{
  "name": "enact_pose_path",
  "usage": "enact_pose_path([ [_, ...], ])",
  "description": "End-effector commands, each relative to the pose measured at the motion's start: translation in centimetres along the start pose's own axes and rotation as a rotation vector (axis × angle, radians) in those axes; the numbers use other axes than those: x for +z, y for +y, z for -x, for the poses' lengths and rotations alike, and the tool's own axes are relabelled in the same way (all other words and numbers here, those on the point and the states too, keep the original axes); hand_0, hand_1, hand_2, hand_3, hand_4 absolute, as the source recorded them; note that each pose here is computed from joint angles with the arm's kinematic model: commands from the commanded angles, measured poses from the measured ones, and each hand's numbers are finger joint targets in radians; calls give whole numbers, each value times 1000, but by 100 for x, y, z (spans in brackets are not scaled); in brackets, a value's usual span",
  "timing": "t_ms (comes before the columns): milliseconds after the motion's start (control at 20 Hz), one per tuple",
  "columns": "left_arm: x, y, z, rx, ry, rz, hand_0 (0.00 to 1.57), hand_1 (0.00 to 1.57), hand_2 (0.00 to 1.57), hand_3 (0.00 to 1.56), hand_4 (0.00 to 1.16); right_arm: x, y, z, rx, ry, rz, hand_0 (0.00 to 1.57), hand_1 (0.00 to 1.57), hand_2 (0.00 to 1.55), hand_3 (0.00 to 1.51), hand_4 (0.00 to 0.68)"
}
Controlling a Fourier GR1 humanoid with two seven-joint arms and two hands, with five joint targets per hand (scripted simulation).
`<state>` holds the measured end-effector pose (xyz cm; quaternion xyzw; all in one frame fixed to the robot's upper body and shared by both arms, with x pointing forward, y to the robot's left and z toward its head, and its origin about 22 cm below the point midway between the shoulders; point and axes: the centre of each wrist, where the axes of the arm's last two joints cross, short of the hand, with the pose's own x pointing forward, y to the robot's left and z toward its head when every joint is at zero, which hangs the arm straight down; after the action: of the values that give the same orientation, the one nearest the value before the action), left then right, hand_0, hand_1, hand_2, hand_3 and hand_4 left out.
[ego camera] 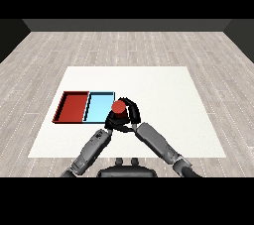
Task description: Pick the red can and put it in the red box
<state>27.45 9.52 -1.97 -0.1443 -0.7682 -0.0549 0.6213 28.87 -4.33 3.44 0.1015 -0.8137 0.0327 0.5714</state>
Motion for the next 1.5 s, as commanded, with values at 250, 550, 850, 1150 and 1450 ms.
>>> enact_pose_path([
  [250,-34,41,75,-30,66,-229,1571,1571,1564,1486,988,-64,119,-74,-19,-4,-25,1479,1479,1455,1367,632],
  [550,-167,-65,87,-132,86,-260,1550,1550,1505,1410,912,-33,220,-135,-22,-2,-32,1535,1535,1459,1376,606],
  [850,-97,-176,-30,-129,34,-310,1571,1571,1520,1413,937,87,104,-117,-44,1,-28,1437,1437,1442,1379,622],
  [1150,-218,-83,-98,-158,1,-330,1571,1571,1529,1455,1118,102,134,-164,-20,11,-19,0,0,0,0,0],
  [1450,-89,-164,-35,-170,4,-358,1571,1571,1529,1455,1118,-84,69,-260,19,10,-39,0,0,0,0,0],
])
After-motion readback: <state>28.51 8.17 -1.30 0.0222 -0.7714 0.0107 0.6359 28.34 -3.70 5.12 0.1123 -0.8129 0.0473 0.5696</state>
